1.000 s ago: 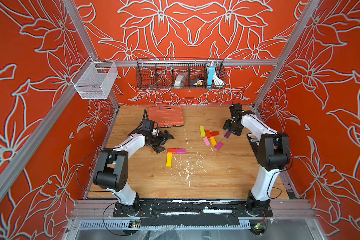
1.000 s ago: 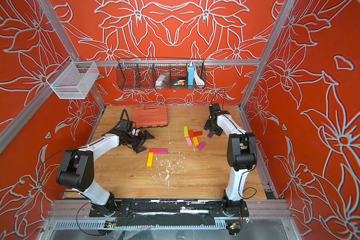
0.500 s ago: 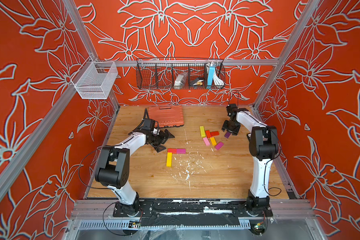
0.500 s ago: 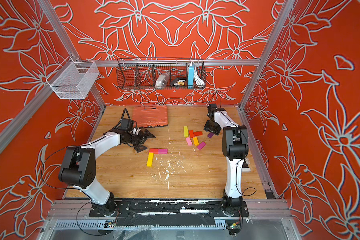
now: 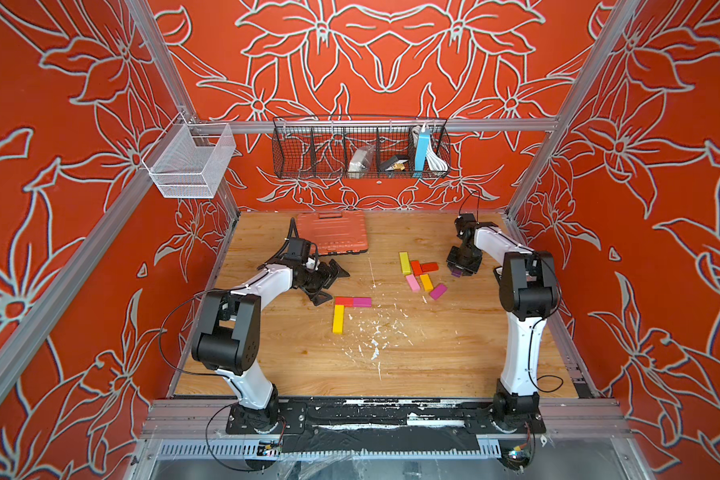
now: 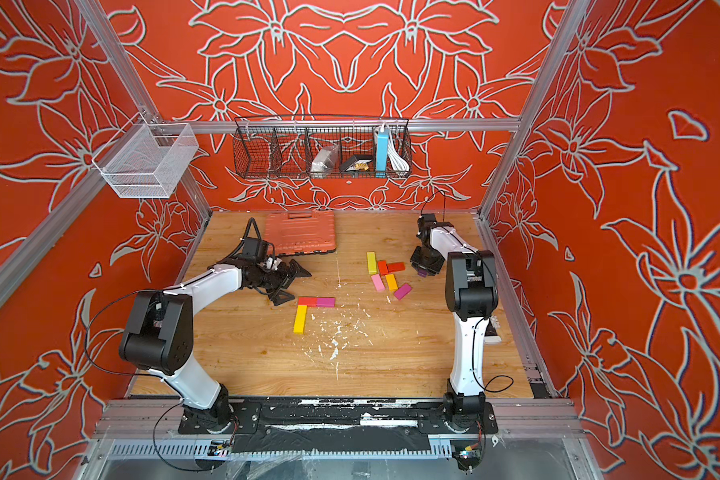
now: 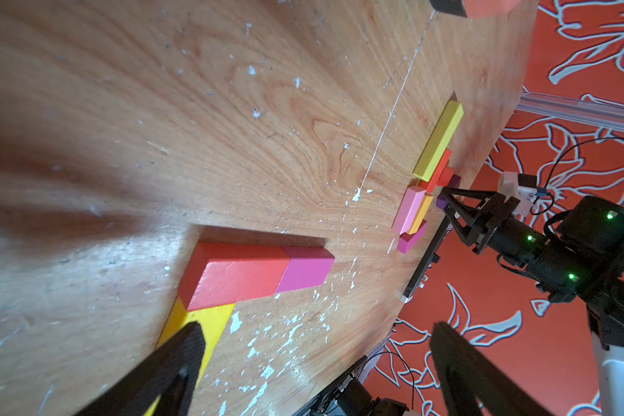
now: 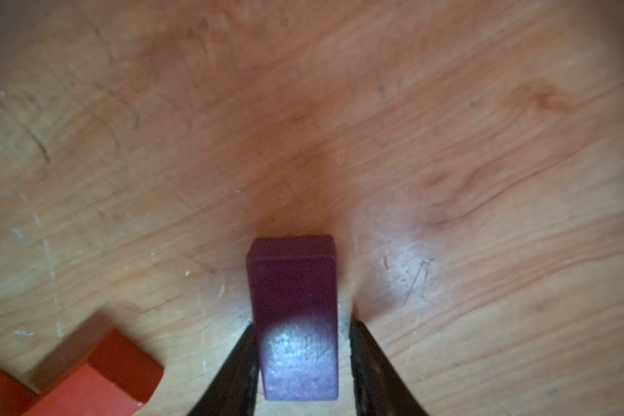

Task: Assemble the letter c with building blocks
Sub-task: Pick up the building block from the center of the board, then place the building block at the center of the board.

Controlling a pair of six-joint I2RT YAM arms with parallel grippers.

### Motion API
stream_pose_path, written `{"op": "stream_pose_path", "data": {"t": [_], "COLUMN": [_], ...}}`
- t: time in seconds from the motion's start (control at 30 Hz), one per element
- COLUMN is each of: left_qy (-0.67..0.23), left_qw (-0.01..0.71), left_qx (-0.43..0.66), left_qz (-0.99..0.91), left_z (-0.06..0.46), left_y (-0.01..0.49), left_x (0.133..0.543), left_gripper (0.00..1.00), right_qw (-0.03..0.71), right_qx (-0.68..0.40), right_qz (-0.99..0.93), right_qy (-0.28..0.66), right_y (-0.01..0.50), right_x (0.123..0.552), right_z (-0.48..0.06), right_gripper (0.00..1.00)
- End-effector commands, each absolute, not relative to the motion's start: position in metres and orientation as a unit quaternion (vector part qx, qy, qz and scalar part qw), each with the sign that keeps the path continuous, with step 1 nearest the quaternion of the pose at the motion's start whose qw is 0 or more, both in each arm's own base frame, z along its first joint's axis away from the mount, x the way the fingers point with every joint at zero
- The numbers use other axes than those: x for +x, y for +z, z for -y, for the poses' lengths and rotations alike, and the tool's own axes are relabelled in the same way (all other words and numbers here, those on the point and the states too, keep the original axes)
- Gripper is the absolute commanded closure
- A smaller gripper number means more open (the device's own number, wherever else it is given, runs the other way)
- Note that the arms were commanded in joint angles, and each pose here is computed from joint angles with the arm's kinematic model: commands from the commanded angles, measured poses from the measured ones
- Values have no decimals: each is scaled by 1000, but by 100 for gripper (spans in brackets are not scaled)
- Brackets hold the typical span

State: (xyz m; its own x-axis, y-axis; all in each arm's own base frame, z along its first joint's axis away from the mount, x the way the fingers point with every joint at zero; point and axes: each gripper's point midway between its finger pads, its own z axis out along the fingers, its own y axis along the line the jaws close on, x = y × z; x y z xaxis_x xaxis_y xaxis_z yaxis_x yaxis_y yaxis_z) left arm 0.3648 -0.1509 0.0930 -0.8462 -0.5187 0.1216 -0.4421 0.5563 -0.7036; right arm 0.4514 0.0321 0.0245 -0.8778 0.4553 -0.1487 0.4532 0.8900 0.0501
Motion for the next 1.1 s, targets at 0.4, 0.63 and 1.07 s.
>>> {"op": "stream_pose_path", "data": {"t": [0.4, 0.63, 1.07], "left_qy": [-381, -368, -371], "left_qw": [73, 99, 118], "left_qx": [-262, -276, -337], "left_qz": [-884, -882, -857], "left_z": [146, 123, 71], "left_y": [117, 126, 117], "left_x": [351, 338, 322], "left_gripper": [1, 1, 1], "right_qw": [112, 141, 114], "right_qx": [147, -20, -387], "right_qz": [-981, -986, -908], "right_qy": [57, 82, 116], "right_y": [59, 95, 100], "right_x": [402, 330, 182], "right_z": [-66, -158, -335], "right_gripper": [92, 91, 89]}}
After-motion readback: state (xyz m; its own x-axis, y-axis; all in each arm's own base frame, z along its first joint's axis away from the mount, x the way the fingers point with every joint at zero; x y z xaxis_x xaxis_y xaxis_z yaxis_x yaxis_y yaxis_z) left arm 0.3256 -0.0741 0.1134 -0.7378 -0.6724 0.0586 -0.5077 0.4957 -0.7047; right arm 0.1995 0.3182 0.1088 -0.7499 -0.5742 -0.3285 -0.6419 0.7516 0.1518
